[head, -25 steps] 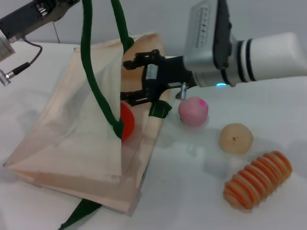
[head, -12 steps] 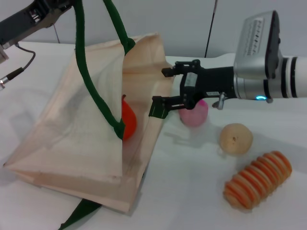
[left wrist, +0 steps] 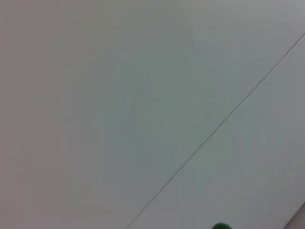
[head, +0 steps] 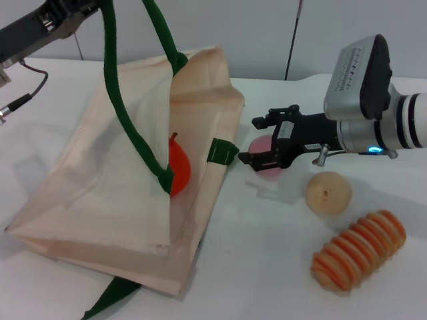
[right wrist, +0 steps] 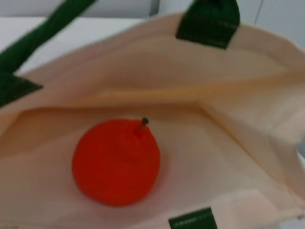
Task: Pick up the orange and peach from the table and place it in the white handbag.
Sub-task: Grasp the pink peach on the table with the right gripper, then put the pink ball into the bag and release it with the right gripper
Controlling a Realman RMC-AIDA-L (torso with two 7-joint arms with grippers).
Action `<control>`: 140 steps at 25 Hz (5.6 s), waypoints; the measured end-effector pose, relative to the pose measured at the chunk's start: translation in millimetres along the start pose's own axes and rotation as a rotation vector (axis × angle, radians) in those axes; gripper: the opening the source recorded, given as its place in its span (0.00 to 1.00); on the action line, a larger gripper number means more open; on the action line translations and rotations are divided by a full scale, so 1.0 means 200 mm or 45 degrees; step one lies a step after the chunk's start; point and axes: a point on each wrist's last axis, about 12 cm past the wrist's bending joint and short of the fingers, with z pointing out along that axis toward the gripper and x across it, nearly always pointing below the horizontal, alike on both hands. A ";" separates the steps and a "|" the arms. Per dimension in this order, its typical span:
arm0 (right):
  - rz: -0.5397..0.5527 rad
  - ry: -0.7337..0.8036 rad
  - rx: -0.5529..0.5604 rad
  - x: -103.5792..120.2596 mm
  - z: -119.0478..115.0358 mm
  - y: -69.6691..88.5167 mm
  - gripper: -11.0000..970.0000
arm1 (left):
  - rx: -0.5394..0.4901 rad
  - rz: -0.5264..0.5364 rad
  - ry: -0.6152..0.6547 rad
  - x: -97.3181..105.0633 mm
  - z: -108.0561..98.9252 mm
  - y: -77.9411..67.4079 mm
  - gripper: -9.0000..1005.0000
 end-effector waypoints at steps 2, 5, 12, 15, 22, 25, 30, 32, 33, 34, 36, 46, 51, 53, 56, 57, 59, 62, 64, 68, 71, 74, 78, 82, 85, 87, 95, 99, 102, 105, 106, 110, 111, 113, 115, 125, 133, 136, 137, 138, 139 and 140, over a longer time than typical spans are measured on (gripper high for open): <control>0.007 0.019 0.005 0.01 0.00 0.00 0.83 | 0.000 0.000 0.000 0.00 0.00 0.00 0.13; 0.013 0.048 0.018 0.02 0.00 -0.01 0.83 | 0.000 0.001 0.000 0.00 0.00 0.00 0.13; 0.047 0.117 0.054 0.06 -0.02 -0.03 0.83 | -0.002 0.001 -0.001 0.00 0.00 0.00 0.13; 0.052 0.128 0.071 0.07 -0.03 -0.04 0.82 | -0.003 0.001 -0.002 0.00 0.00 0.00 0.13; 0.056 0.213 0.066 0.09 -0.02 -0.04 0.82 | -0.004 0.001 -0.003 0.00 0.00 0.00 0.13; 0.058 0.213 0.058 0.09 -0.02 -0.03 0.81 | -0.004 0.001 -0.004 0.00 0.00 0.00 0.13; 0.061 0.209 0.057 0.09 -0.02 -0.03 0.80 | -0.004 0.001 -0.003 0.00 0.00 0.00 0.13; 0.065 0.205 0.059 0.09 -0.02 -0.04 0.74 | -0.004 0.001 -0.003 0.00 0.00 0.00 0.13; 0.066 0.204 0.062 0.09 -0.02 -0.04 0.71 | -0.004 0.001 -0.002 0.00 0.00 0.00 0.13; 0.067 0.203 0.064 0.09 -0.02 -0.04 0.71 | -0.004 0.001 -0.002 0.00 0.00 0.00 0.13; 0.067 0.202 0.070 0.08 -0.02 -0.04 0.69 | -0.005 0.001 -0.002 0.00 0.00 0.00 0.13; 0.071 0.199 0.081 0.08 -0.02 -0.05 0.64 | -0.020 0.001 -0.001 0.00 0.00 0.01 0.13; 0.076 0.199 0.083 0.08 -0.02 -0.05 0.62 | -0.024 0.001 0.000 0.00 0.00 0.01 0.13; 0.078 0.199 0.083 0.08 -0.03 -0.05 0.60 | -0.029 0.000 -0.001 0.00 0.00 0.01 0.13; 0.088 0.190 0.086 0.08 -0.03 -0.05 0.57 | -0.037 -0.001 0.002 0.00 -0.01 0.02 0.13; 0.092 0.186 0.088 0.08 -0.04 -0.06 0.56 | -0.040 -0.002 0.002 0.00 -0.01 0.02 0.13; 0.094 0.180 0.095 0.08 -0.04 -0.06 0.55 | -0.044 -0.004 0.001 0.01 -0.02 0.02 0.13; 0.098 0.175 0.100 0.08 -0.05 -0.07 0.51 | -0.048 -0.006 -0.003 0.01 -0.03 0.02 0.13; 0.100 0.171 0.100 0.09 -0.06 -0.07 0.50 | -0.049 -0.007 -0.002 0.01 -0.03 0.02 0.13; 0.114 0.140 0.097 0.08 -0.08 -0.08 0.50 | -0.052 -0.008 -0.004 0.01 -0.03 0.02 0.13; 0.122 0.067 0.121 0.06 -0.15 -0.11 0.50 | -0.052 -0.008 -0.006 0.01 -0.03 0.03 0.13; 0.119 -0.021 0.091 0.03 -0.22 -0.13 0.50 | -0.054 -0.008 -0.007 0.01 -0.04 0.03 0.13; 0.092 -0.098 0.021 -0.03 -0.25 -0.11 0.49 | -0.056 -0.007 -0.008 0.01 -0.04 0.03 0.13; 0.059 -0.154 -0.034 -0.10 -0.22 -0.10 0.49 | -0.049 -0.008 -0.006 0.01 -0.03 0.02 0.13; 0.018 -0.191 -0.093 -0.17 -0.15 -0.07 0.49 | -0.039 -0.010 -0.005 0.00 -0.01 0.02 0.13; -0.012 -0.196 -0.130 -0.22 -0.10 -0.04 0.49 | -0.036 -0.008 -0.006 0.00 -0.01 0.02 0.13; -0.129 -0.211 -0.223 -0.41 0.06 0.02 0.49 | 0.008 -0.007 0.017 0.00 0.07 0.00 0.13; -0.155 -0.226 -0.232 -0.47 0.09 0.03 0.49 | 0.017 -0.004 0.025 0.00 0.09 0.00 0.13; -0.167 -0.246 -0.208 -0.52 0.11 0.02 0.49 | 0.027 -0.004 0.028 0.00 0.10 -0.01 0.13; -0.174 -0.251 -0.166 -0.55 0.13 0.01 0.48 | 0.042 0.000 0.032 -0.01 0.12 -0.02 0.13; -0.175 -0.241 -0.146 -0.55 0.13 0.00 0.48 | 0.052 0.002 0.036 -0.01 0.14 -0.02 0.13; -0.173 -0.183 -0.067 -0.55 0.17 -0.02 0.48 | 0.085 0.001 0.046 -0.01 0.17 -0.04 0.13; -0.174 -0.167 -0.051 -0.54 0.18 -0.02 0.48 | 0.095 0.001 0.049 -0.01 0.18 -0.05 0.13; -0.177 -0.146 -0.021 -0.52 0.18 -0.03 0.48 | 0.107 -0.001 0.053 0.00 0.18 -0.05 0.13; -0.174 -0.134 -0.002 -0.51 0.19 -0.03 0.48 | 0.112 -0.003 0.054 0.00 0.19 -0.06 0.13; -0.178 -0.126 0.030 -0.49 0.19 -0.04 0.48 | 0.156 -0.010 0.070 0.01 0.24 -0.08 0.13; -0.180 -0.117 0.057 -0.51 0.21 -0.04 0.48 | 0.191 -0.011 0.102 0.02 0.31 -0.10 0.13; -0.185 -0.104 0.079 -0.54 0.23 -0.04 0.48 | 0.199 -0.010 0.114 0.03 0.33 -0.11 0.13; -0.185 -0.104 0.079 -0.54 0.23 -0.04 0.48 | 0.203 -0.009 0.118 0.03 0.34 -0.11 0.13; -0.190 -0.092 0.090 -0.54 0.24 -0.04 0.47 | 0.206 -0.007 0.120 0.03 0.35 -0.12 0.13; -0.204 -0.078 0.104 -0.55 0.25 -0.04 0.47 | 0.210 -0.004 0.121 0.03 0.36 -0.12 0.13; -0.218 -0.067 0.114 -0.55 0.26 -0.04 0.47 | 0.213 -0.003 0.122 0.03 0.36 -0.12 0.13</control>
